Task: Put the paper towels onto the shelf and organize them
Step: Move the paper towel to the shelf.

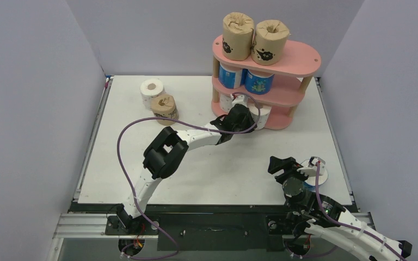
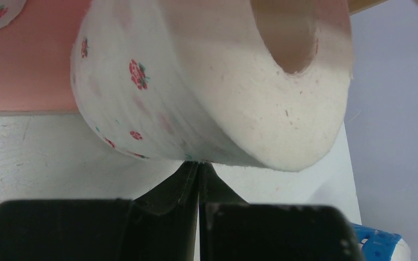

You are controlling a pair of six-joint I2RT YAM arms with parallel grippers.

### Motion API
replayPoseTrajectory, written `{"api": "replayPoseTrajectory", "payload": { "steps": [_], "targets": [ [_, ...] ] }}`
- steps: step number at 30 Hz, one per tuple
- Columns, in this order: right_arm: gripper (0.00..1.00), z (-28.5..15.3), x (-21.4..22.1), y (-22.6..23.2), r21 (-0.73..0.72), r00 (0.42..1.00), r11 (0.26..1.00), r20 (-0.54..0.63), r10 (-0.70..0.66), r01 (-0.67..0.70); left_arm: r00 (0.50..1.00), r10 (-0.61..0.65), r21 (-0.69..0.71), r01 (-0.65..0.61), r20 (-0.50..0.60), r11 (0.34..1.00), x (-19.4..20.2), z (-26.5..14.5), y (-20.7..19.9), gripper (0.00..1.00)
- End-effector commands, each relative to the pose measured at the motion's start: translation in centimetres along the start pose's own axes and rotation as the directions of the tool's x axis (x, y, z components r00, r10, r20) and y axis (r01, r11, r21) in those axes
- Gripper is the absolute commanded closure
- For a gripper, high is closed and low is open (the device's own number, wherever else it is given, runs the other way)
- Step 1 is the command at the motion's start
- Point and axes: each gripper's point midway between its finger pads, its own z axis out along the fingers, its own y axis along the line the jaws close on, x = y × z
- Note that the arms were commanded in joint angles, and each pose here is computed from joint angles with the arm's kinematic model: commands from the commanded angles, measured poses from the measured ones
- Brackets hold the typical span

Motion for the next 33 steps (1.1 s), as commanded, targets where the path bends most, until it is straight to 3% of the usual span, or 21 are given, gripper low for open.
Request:
{"api": "replayPoseTrajectory", "payload": {
  "steps": [1,17,24,33],
  "targets": [
    [0.33,0.0,-0.2,0.2,0.001,1.000,1.000,0.002,0.004,-0.004,0.987,-0.050,0.028,0.046,0.150,0.999,-7.4,-1.5,-0.7,1.00],
    [0.33,0.1,-0.2,0.2,0.008,1.000,1.000,0.005,-0.008,0.007,0.973,-0.090,0.074,0.076,0.215,0.994,-10.7,-3.4,-1.5,1.00],
    [0.33,0.1,-0.6,0.5,0.006,1.000,1.000,0.012,-0.015,0.015,0.977,-0.086,0.102,0.067,0.195,0.993,-10.2,-4.8,-2.2,1.00],
    [0.29,0.4,-3.2,2.6,0.017,0.995,0.999,0.091,-0.044,0.042,0.964,-0.087,0.124,0.057,0.251,0.991,-11.2,-11.3,-2.7,0.94]
  ]
}}
